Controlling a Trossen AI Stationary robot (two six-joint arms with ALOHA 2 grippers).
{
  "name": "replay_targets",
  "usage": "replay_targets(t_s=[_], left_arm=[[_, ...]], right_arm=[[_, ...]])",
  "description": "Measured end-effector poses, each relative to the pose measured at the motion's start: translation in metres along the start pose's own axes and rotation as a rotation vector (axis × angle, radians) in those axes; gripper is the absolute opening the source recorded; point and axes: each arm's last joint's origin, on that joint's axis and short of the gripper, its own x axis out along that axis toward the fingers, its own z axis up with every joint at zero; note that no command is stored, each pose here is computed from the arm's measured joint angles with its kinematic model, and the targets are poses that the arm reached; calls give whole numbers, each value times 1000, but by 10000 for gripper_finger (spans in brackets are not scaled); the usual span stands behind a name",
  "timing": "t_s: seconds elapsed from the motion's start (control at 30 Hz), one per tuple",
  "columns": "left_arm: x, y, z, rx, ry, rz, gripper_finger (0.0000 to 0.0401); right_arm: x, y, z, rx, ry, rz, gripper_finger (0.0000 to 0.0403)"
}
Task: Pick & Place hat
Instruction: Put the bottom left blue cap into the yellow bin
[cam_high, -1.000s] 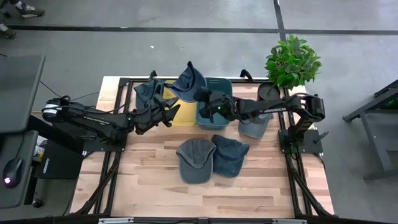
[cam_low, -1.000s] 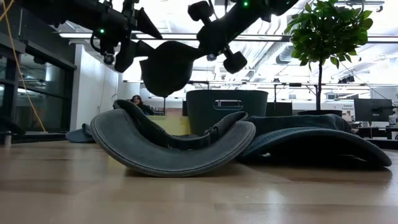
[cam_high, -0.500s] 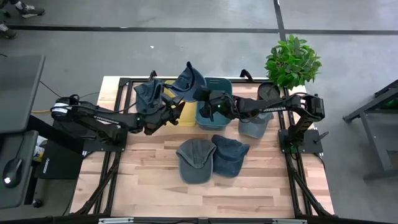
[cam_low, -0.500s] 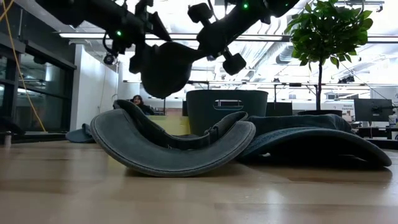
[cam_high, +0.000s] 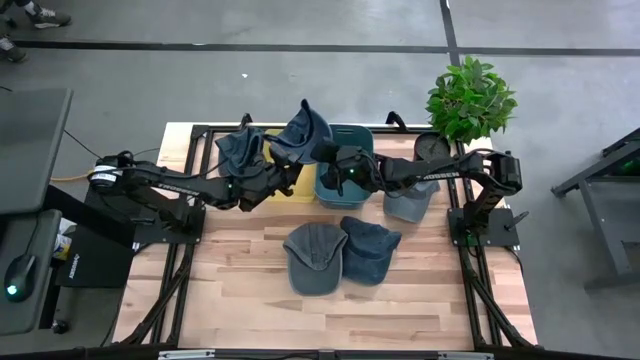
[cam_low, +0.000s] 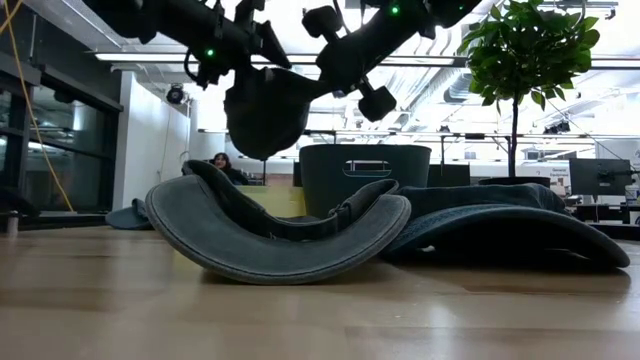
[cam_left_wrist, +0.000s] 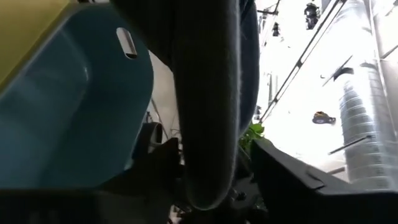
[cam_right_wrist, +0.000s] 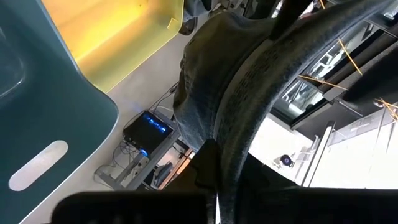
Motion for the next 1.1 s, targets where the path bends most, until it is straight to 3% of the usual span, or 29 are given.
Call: replay_targets(t_s=[0.2, 0.27, 0.57, 1.1], left_arm=[[0, 3, 1, 35, -1, 28, 38], [0, 4, 1, 47, -1, 34, 15], [0, 7, 1, 81, 8, 60, 7], [0, 7, 2, 112, 0, 58, 6]], right_arm=[[0, 0, 0, 6, 6, -1, 5], [0, -1, 0, 10, 10, -3, 5], [0, 0, 0, 38, 4, 0, 13], [-7, -7, 6, 345, 24, -46, 165]])
